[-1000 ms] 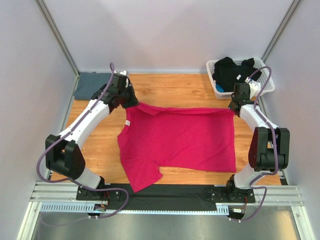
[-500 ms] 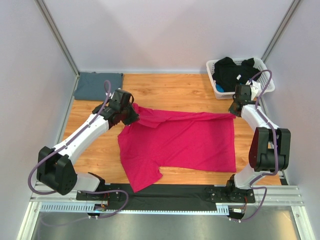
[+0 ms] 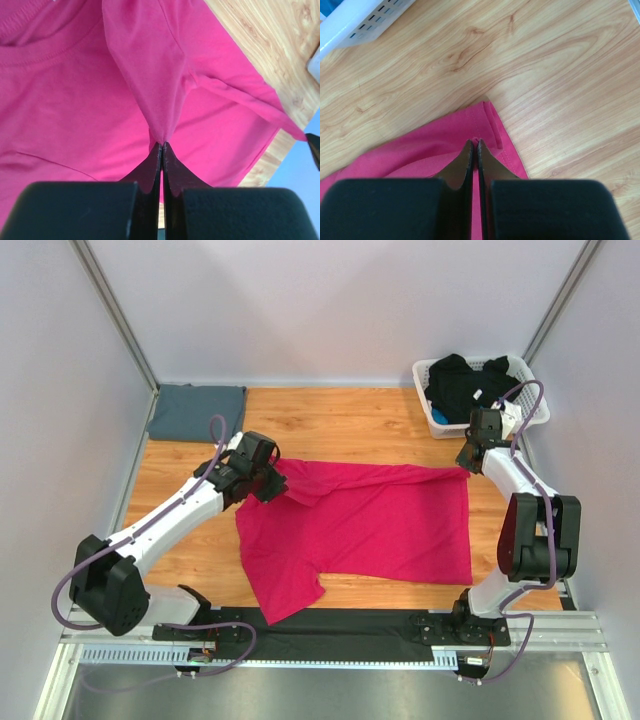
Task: Fold and stack the t-shirts
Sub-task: Fold the tshirt
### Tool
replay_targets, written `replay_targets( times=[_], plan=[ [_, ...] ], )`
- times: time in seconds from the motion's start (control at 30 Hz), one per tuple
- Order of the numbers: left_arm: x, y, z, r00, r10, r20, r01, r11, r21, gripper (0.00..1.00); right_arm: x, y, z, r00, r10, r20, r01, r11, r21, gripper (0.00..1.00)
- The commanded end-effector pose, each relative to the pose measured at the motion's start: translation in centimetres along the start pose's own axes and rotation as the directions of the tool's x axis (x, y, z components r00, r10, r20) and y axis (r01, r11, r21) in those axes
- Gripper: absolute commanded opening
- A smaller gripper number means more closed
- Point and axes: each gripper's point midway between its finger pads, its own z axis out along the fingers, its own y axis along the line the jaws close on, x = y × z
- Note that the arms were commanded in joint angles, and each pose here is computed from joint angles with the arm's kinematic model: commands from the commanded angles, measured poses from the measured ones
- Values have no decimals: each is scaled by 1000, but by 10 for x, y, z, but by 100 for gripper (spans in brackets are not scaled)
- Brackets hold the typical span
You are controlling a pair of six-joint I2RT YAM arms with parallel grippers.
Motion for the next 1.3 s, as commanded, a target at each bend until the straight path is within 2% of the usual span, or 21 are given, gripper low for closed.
replay_targets(
  times=[0.0,0.27,0.5,0.6,0.77,1.0,1.27],
  plan=[
    [7,-1,0,996,-85,10,85,996,-21,0,-13,6,-3,999,34,21,-34,999,-13,1],
    [25,16,3,976,-217,1,216,971,-105,0,-10,7,0,1000,30,10,-30,999,-21,1],
    [22,10,6,948,-316,31,317,946,-62,0,-7,11,2,1000,22,-7,-22,999,-41,0],
    [13,-10,4,954,-296,39,297,955,-19,0,-8,13,2,1000,22,-7,-23,999,-48,1],
    [20,-15,10,955,-295,28,296,954,-48,0,-9,13,3,1000,21,-6,-21,999,-45,0],
    [23,-12,5,936,-341,82,346,937,-53,0,-8,14,4,1000,26,-7,-26,998,-50,1],
    [36,14,7,907,-413,87,421,894,-152,0,-3,15,4,999,21,-24,-23,998,-64,0]
  ],
)
